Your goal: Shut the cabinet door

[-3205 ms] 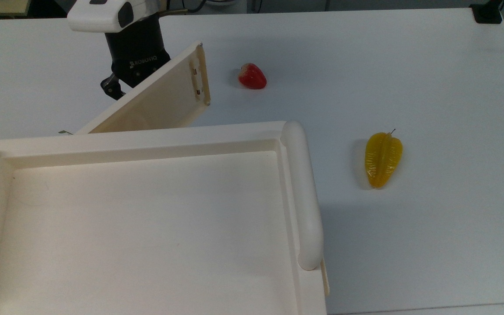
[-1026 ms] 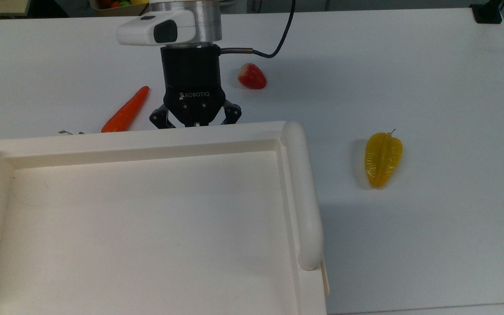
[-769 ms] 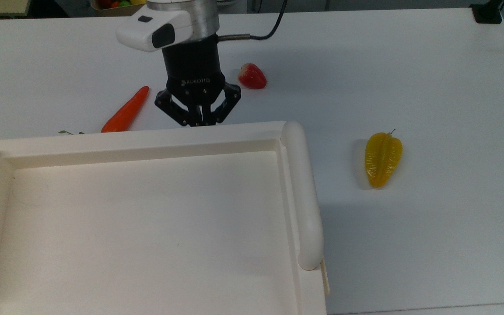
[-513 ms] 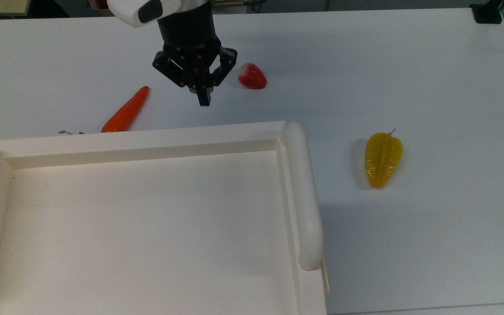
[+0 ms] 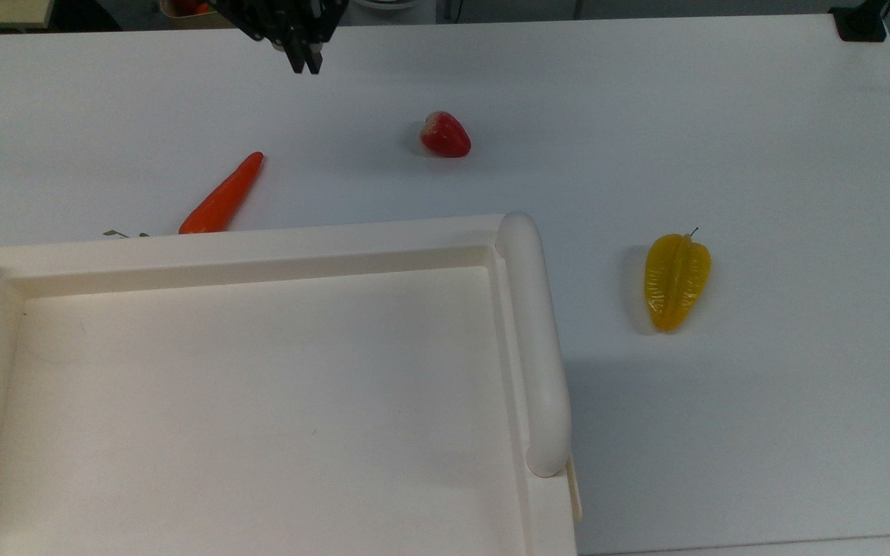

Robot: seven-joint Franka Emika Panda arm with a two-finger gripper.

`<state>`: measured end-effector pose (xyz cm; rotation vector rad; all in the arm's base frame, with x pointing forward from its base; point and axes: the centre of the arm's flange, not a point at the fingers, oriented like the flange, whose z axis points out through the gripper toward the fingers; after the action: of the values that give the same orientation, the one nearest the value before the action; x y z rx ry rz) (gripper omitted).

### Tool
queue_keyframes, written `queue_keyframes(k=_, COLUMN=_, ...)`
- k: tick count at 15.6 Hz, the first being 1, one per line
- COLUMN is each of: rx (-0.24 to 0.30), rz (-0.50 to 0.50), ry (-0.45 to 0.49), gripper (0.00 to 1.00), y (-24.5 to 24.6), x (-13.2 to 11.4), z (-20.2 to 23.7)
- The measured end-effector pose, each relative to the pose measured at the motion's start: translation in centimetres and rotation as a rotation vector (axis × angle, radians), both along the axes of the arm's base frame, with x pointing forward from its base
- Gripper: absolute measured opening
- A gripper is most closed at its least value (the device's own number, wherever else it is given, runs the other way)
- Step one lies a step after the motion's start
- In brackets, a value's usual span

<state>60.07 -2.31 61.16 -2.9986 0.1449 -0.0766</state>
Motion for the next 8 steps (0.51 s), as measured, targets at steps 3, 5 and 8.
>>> queue_keyframes(k=3, rx=-0.029, rz=-0.005, ry=0.011, gripper=0.46, y=-2.7, x=-1.8, z=0.1)
queue_keyframes(k=5, rx=-0.072, rz=0.004, ry=0.029, gripper=0.67, y=-3.1, x=-2.2, z=-0.5)
queue_keyframes(k=8, rx=-0.097, rz=0.014, ry=0.037, gripper=0.96, y=-3.3, x=-2.3, z=-0.8)
